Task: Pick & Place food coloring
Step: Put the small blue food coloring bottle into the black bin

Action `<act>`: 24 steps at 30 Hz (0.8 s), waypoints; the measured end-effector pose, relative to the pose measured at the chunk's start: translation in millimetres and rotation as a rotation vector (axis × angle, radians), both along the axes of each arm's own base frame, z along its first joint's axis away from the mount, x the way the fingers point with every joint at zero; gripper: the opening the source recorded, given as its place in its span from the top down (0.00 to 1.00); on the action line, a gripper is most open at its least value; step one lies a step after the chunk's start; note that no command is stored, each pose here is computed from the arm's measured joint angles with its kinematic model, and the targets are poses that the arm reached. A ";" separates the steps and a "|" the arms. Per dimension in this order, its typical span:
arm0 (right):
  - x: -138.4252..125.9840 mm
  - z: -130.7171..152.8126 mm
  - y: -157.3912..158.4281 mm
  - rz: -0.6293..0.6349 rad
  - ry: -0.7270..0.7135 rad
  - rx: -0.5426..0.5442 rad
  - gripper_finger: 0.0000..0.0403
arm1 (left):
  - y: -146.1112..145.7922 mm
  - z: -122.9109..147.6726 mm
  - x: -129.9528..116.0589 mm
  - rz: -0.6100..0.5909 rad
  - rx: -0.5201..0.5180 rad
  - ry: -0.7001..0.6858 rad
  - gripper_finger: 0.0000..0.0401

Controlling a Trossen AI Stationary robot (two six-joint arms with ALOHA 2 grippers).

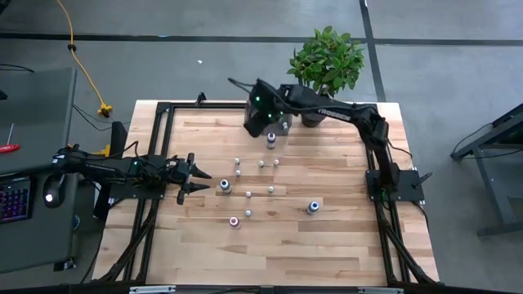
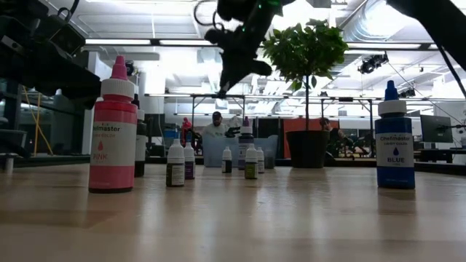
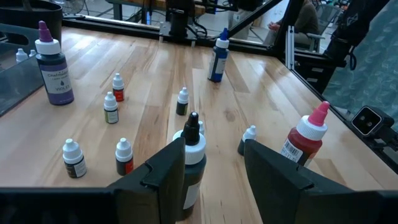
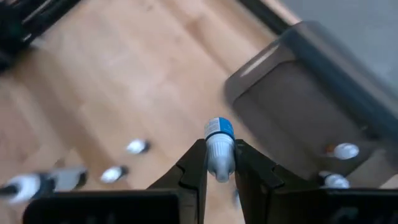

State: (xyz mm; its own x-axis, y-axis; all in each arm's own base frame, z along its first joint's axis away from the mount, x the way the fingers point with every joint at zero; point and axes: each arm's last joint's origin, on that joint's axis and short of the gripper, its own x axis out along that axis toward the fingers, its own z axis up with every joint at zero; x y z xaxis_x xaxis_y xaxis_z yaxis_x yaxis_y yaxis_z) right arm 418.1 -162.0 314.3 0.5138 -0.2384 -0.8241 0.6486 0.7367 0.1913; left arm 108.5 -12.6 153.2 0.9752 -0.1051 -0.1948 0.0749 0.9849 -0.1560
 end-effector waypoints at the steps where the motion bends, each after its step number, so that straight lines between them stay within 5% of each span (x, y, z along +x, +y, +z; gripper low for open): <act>1: -2.0 -1.1 -7.2 -0.019 0.001 -0.003 0.86 | 0.0 0.0 0.0 0.000 0.000 0.000 0.59; 24: -25.1 -79.7 -99.5 -0.294 0.242 0.055 0.86 | 0.0 0.0 0.0 -0.001 0.000 0.000 0.59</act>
State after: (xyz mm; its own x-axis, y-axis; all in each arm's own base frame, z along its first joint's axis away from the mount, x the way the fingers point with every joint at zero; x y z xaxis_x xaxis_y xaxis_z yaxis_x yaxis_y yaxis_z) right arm 393.0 -261.5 234.7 0.2190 -0.2987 -0.9289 0.8620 0.5053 0.0408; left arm 108.5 -12.6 153.2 0.9751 -0.1055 -0.1950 0.0754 0.9849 -0.1558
